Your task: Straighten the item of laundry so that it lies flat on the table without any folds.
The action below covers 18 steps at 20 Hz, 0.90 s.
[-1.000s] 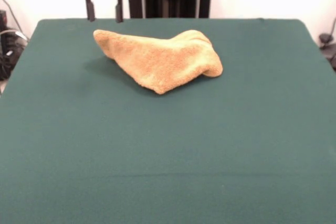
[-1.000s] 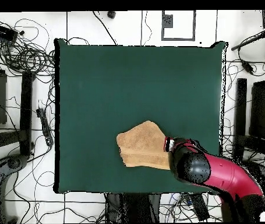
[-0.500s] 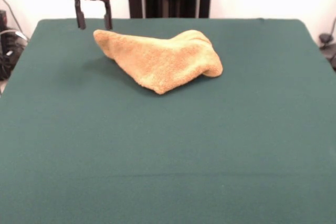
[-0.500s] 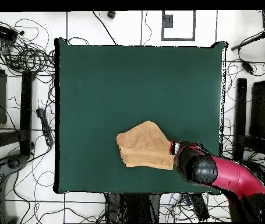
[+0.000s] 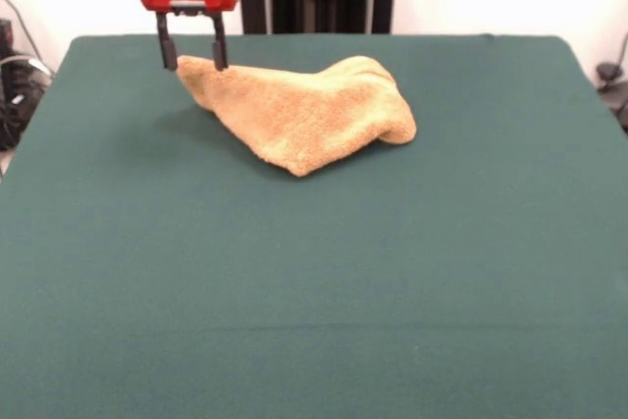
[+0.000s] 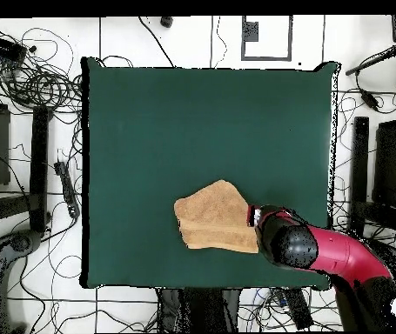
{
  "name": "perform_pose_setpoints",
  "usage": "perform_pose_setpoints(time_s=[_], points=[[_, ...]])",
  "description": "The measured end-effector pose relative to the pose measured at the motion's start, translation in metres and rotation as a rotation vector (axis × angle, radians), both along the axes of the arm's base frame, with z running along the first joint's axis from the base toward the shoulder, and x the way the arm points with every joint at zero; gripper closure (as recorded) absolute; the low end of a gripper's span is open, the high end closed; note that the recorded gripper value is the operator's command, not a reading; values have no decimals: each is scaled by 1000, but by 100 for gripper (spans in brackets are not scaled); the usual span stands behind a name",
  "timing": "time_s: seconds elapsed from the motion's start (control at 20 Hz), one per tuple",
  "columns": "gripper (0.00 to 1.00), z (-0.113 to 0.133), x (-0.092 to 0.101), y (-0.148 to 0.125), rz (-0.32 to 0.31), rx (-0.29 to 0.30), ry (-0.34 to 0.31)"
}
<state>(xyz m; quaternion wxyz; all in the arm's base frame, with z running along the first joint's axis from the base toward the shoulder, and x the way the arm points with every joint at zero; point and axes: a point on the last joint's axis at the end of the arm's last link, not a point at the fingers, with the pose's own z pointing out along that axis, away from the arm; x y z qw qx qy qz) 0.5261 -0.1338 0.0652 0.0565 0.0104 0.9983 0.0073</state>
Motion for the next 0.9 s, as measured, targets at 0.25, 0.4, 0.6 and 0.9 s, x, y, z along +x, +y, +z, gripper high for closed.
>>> perform_pose_setpoints(time_s=[0.25,0.4,0.6,0.9], points=[[0,-1,-2,0,22,-9,0],[0,-2,-4,0,30,-13,0],[0,0,-1,7,46,-16,-2],[0,14,9,46,118,-50,-15]])
